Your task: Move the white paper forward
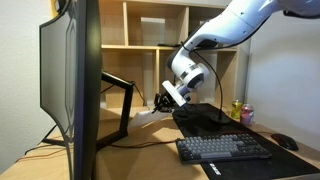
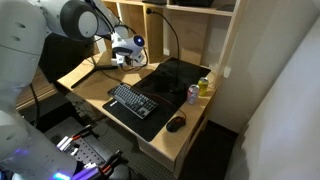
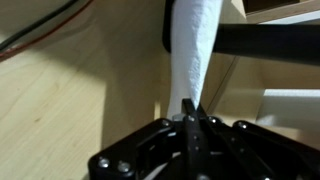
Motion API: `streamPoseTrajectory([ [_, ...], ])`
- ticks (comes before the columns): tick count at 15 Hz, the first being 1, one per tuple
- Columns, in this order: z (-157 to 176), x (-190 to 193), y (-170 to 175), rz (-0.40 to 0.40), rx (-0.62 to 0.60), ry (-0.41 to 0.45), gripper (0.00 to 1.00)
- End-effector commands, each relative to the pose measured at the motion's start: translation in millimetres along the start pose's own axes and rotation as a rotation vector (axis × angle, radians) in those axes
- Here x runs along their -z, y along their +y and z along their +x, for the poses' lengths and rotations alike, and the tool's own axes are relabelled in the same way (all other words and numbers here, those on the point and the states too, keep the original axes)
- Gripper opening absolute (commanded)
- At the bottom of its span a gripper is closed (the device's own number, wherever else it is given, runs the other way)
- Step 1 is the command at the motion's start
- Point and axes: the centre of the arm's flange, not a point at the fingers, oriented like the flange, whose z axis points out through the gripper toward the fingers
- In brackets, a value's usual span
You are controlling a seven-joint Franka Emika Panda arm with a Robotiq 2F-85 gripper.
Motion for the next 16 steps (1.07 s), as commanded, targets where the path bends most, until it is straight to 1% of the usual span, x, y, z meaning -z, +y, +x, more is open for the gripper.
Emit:
streamPoseTrajectory([
  [1,-55,72,3,-0.017,0.084,-0.184,0.0],
  [2,-68,85,8,-0.04,0.103,-0.239,0.0],
  [4,-99,105,24,-0.058,0.125,-0.367,0.0],
  [6,-121,110,38,-0.079,0.162,-0.487,0.0],
  [8,-141,99,48,-0.079,0.201,-0.513,0.0],
  [9,-149,90,54,-0.063,0.223,-0.525,0.0],
  [11,-156,62,61,-0.048,0.273,-0.513,0.0],
  [12,-158,45,58,-0.021,0.285,-0.493,0.0],
  [14,-159,19,50,0.031,0.324,-0.414,0.0],
  [16,-162,6,49,0.067,0.362,-0.332,0.0],
])
